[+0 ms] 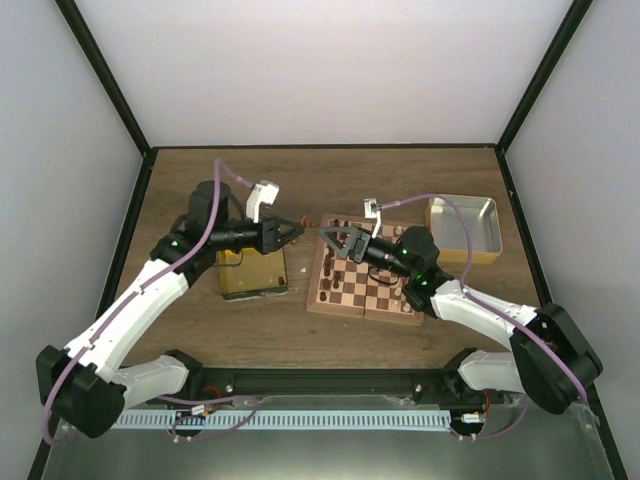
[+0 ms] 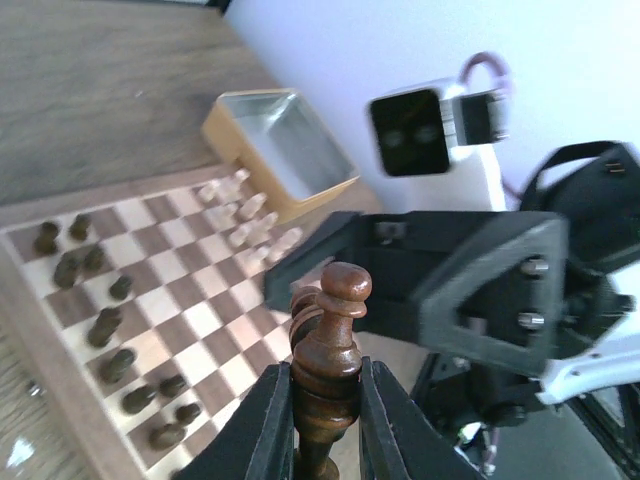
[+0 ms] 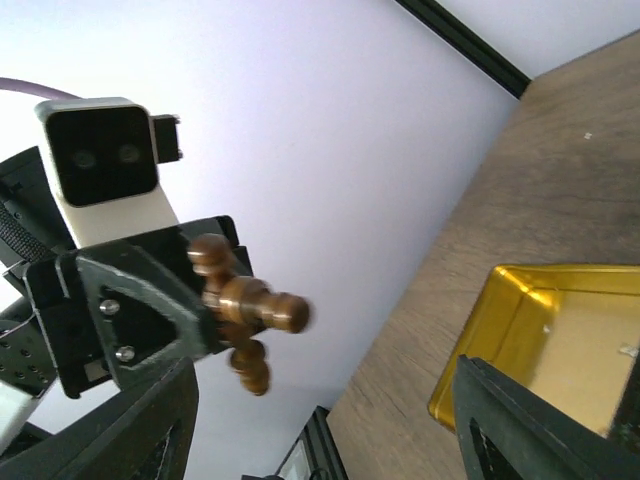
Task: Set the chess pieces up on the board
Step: Pick up the chess piece from the storage box.
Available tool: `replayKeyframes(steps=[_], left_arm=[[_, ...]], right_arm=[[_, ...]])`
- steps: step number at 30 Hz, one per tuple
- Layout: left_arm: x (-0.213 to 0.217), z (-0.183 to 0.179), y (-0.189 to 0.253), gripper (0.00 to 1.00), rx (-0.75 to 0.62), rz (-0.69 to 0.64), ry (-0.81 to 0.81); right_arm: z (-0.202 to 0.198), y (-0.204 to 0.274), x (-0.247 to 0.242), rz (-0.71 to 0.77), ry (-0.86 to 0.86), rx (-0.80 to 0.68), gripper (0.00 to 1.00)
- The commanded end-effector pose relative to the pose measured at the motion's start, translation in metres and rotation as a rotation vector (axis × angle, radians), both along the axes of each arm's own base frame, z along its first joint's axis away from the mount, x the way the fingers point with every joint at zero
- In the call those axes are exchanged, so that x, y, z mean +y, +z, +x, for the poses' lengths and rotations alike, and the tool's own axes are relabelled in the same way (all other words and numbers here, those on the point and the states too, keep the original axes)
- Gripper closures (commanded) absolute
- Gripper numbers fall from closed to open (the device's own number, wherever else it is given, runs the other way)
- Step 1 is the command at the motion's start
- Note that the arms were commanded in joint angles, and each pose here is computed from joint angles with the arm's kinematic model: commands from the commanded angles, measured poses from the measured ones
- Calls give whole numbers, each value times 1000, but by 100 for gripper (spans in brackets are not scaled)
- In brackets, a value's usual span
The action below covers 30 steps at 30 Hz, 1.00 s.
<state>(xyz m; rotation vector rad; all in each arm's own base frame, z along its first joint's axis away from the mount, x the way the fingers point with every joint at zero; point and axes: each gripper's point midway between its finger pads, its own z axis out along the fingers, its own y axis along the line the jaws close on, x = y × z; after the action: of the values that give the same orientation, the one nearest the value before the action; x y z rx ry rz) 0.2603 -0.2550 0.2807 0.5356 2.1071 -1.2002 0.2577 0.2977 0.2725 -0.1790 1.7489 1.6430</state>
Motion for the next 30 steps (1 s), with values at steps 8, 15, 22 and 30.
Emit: replayKeyframes(steps=[8,15,22,30], left_arm=[[-11,-41,98,87,-176,-277,-194],[-11,-50,113,87,-203,-322,-227],[-13,-52,109,87,-196,-328,-238],[-14,-52,104,87,-187,-325,-237]], right_arm=[[-43,96,0,203,183,-200,28],[-49,118,-1,256,220,-217,31],[-50,128,4,300,269,-196,42],[-48,139,5,303,266,-208,58]])
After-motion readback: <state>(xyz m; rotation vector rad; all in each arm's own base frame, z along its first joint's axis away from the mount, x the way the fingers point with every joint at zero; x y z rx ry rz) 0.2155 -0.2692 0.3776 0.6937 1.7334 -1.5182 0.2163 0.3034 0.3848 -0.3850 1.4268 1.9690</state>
